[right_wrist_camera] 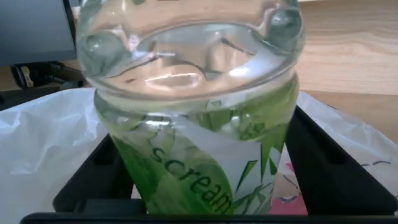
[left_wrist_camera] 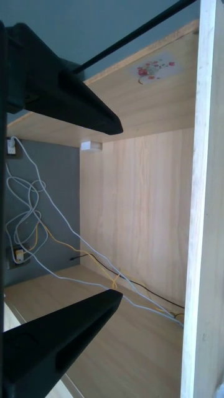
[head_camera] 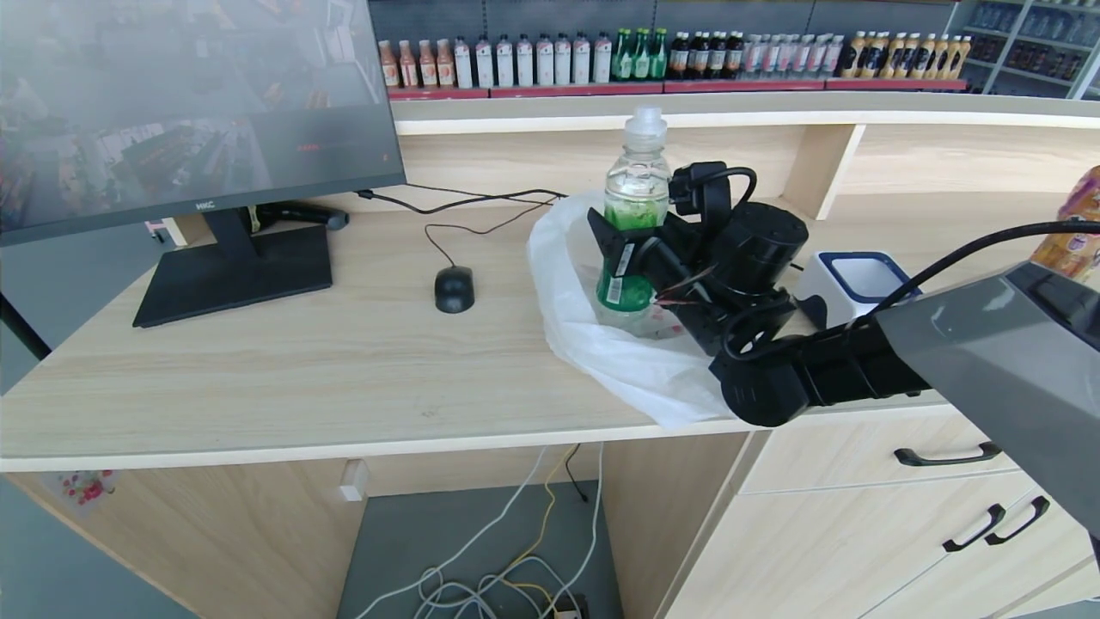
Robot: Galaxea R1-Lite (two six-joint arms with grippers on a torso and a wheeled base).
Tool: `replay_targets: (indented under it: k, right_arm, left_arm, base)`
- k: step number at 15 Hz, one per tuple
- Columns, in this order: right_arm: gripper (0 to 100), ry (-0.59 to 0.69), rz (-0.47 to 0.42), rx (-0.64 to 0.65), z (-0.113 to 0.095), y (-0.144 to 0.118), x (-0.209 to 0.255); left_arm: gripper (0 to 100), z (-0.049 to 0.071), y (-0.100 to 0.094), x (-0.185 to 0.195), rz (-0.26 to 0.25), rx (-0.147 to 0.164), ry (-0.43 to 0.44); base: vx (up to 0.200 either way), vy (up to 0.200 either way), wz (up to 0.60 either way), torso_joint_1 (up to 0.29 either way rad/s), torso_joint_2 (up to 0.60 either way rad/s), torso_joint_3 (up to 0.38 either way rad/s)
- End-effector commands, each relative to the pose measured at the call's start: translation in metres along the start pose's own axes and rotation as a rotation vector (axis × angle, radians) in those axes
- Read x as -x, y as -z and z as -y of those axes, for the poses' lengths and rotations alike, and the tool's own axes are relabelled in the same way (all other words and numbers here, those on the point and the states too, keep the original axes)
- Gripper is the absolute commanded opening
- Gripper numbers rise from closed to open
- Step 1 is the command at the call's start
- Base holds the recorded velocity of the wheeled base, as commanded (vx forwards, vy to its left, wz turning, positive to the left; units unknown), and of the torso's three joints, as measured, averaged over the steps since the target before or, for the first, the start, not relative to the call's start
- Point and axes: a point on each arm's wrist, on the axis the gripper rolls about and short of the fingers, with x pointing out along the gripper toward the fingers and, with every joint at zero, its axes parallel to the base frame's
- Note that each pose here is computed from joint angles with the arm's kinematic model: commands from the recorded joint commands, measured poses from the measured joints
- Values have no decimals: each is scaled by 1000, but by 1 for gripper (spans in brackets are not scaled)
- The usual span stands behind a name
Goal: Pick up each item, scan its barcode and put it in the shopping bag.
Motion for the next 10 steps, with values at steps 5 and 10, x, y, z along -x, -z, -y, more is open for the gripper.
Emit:
replay_targets:
  k: [5,10]
  right_arm:
    - [100,4,29,-1,1,-5,0]
    - [100,6,56,-4,0,-16,2]
  left_arm:
    - [100,0,0,0,-1,0,0]
    - [100,0,0,0,1,0,0]
  base:
    - [0,0,0,0,0,0]
    - [0,0,0,0,0,0]
